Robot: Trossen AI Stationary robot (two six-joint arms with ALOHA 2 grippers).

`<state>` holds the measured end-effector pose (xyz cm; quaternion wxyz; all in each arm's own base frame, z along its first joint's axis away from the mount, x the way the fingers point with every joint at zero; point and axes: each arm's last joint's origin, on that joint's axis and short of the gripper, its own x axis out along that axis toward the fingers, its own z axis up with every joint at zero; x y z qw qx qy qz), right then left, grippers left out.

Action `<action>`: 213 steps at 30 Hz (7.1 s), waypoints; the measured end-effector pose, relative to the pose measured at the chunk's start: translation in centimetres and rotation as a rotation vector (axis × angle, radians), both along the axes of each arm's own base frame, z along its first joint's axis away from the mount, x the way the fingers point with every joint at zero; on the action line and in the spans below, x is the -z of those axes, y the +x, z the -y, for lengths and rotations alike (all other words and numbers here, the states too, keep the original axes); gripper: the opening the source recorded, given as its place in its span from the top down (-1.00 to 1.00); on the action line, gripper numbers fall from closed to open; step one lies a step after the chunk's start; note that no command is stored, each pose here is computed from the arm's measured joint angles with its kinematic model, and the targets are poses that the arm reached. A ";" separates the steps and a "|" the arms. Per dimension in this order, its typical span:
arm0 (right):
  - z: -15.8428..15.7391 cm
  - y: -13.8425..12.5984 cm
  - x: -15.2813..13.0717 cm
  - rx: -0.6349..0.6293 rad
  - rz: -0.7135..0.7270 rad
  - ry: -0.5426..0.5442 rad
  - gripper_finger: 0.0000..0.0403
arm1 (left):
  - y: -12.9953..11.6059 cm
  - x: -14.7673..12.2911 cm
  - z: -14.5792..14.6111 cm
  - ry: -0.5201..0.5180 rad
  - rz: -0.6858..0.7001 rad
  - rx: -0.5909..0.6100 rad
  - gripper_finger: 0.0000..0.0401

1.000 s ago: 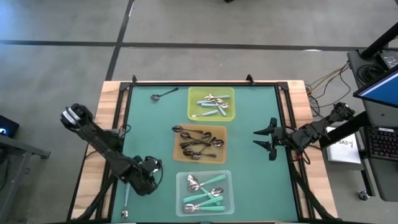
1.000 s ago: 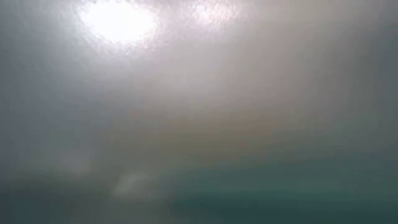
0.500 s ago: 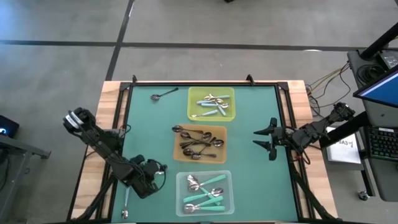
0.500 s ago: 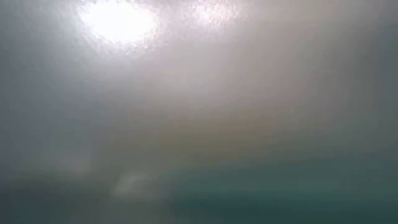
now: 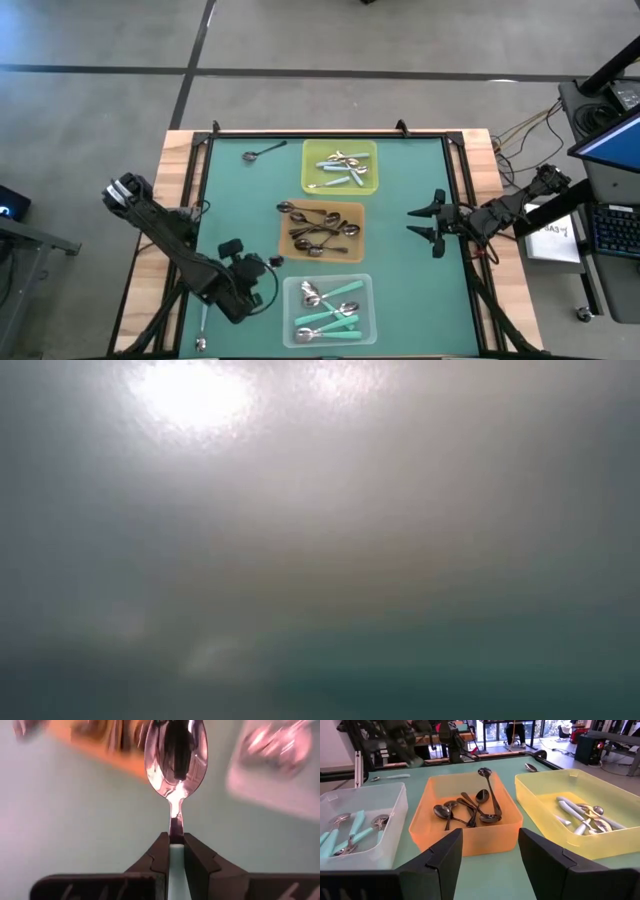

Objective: Sort silverware by color (type)
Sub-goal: Put the green spoon into the transparent bin, then put the blue spoon into the yellow bin

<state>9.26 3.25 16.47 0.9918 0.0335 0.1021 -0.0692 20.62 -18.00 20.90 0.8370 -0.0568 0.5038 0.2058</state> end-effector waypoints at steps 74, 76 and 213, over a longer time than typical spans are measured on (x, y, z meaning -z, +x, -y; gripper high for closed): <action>0.0 0.0 0.0 0.000 0.000 0.000 0.08 | -7.4 4.5 5.1 -0.435 -0.504 -0.734 0.24; 0.0 0.0 0.0 0.000 0.000 0.000 0.08 | -7.3 4.8 5.3 -0.432 -0.505 -0.733 0.24; 0.0 0.0 0.0 0.000 -0.001 0.000 0.08 | 9.6 -4.0 -22.3 0.236 0.864 0.112 0.97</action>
